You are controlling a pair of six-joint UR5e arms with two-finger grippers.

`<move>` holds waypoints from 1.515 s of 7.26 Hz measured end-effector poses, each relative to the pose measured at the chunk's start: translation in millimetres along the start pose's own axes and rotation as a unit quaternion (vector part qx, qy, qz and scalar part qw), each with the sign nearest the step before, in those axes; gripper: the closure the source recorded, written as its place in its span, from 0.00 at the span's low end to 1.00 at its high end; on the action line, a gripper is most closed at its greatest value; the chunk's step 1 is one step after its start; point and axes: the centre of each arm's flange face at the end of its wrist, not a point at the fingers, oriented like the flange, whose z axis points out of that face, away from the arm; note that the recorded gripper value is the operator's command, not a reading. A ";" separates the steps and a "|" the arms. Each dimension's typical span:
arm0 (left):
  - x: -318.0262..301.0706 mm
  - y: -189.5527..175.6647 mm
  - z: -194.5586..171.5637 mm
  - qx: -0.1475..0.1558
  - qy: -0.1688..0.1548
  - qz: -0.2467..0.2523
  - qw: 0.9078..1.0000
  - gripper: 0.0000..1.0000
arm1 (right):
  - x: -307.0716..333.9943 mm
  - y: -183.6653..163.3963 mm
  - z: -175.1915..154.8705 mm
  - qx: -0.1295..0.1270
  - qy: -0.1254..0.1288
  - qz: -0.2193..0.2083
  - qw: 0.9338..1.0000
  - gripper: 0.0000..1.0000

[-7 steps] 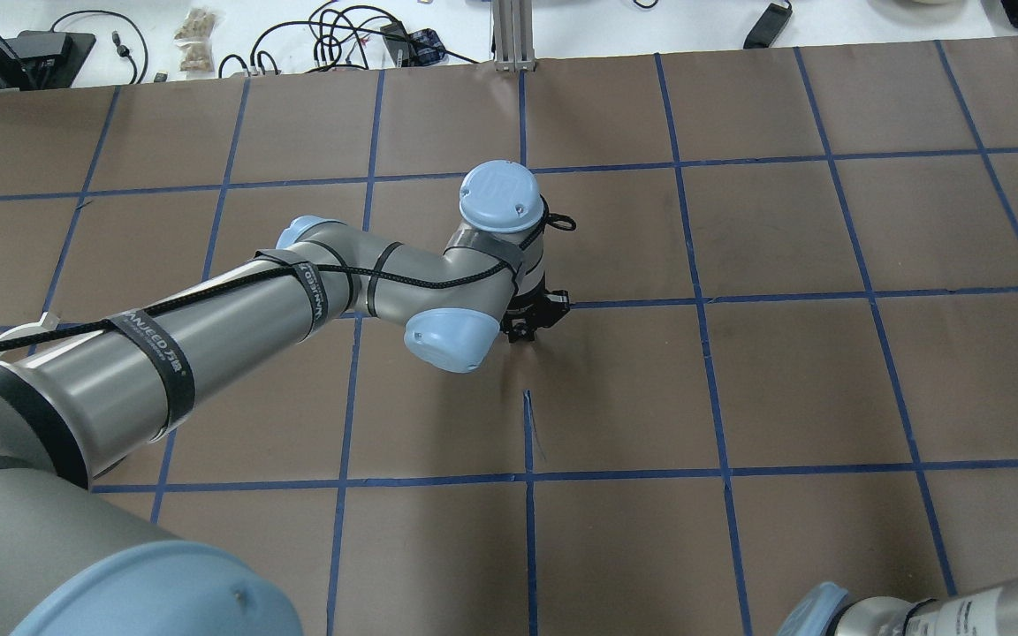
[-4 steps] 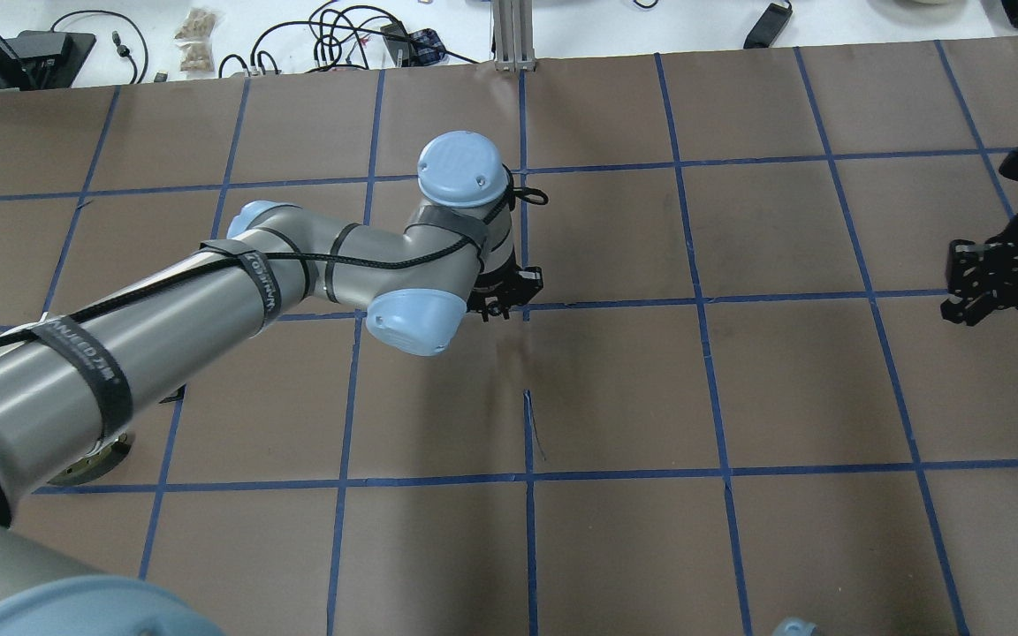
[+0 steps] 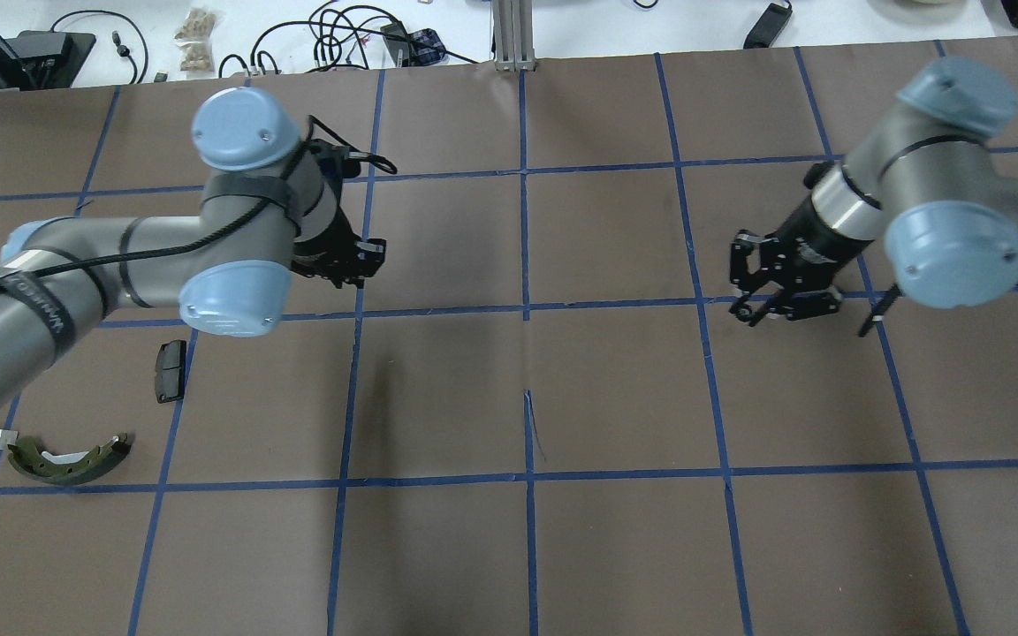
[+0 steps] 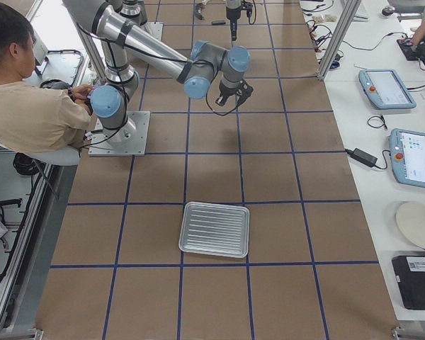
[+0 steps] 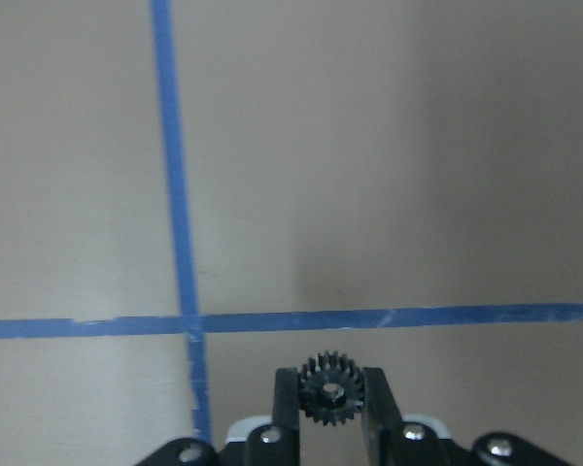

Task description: Place bearing gear from tray to pile

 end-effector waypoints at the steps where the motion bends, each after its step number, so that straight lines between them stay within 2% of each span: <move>1: -48.5 4.5 0.3 -0.004 -0.004 0.008 1.000 1.00 | -51.1 25.8 35.7 0.018 -0.020 0.035 0.999 1.00; 2: -94.3 12.9 4.5 -0.010 -0.006 0.015 1.000 1.00 | -96.7 50.9 66.8 0.029 -0.041 0.070 0.996 1.00; 3: -139.2 22.3 11.0 -0.016 -0.006 0.024 1.000 1.00 | -131.7 74.7 87.5 0.030 -0.053 0.101 0.993 1.00; 4: -187.1 32.0 17.9 -0.021 -0.005 0.036 0.999 1.00 | -152.7 96.0 99.2 0.027 -0.055 0.117 0.991 0.89; 5: -232.4 42.7 24.3 -0.024 -0.002 0.043 0.999 1.00 | -162.9 108.9 104.9 0.026 -0.055 0.118 0.991 0.22; 6: -263.9 50.2 31.1 -0.020 0.001 0.047 0.999 1.00 | -167.4 112.9 106.6 0.029 -0.055 0.114 0.991 0.00; 8: -295.4 58.8 54.9 -0.012 0.013 0.041 0.999 1.00 | -169.0 111.7 106.5 0.045 -0.051 0.111 0.992 0.00; 9: -308.6 65.1 68.4 -0.011 0.014 0.044 0.999 0.78 | -169.6 107.9 101.5 0.051 -0.053 0.107 0.991 0.00; 10: -316.6 68.6 76.8 -0.009 0.013 0.047 0.999 0.01 | -170.6 98.3 84.4 0.066 -0.055 0.084 0.993 0.00; 11: -319.3 70.0 80.6 -0.007 0.014 0.048 0.999 0.00 | -168.8 84.1 49.0 0.090 -0.042 0.030 0.995 0.00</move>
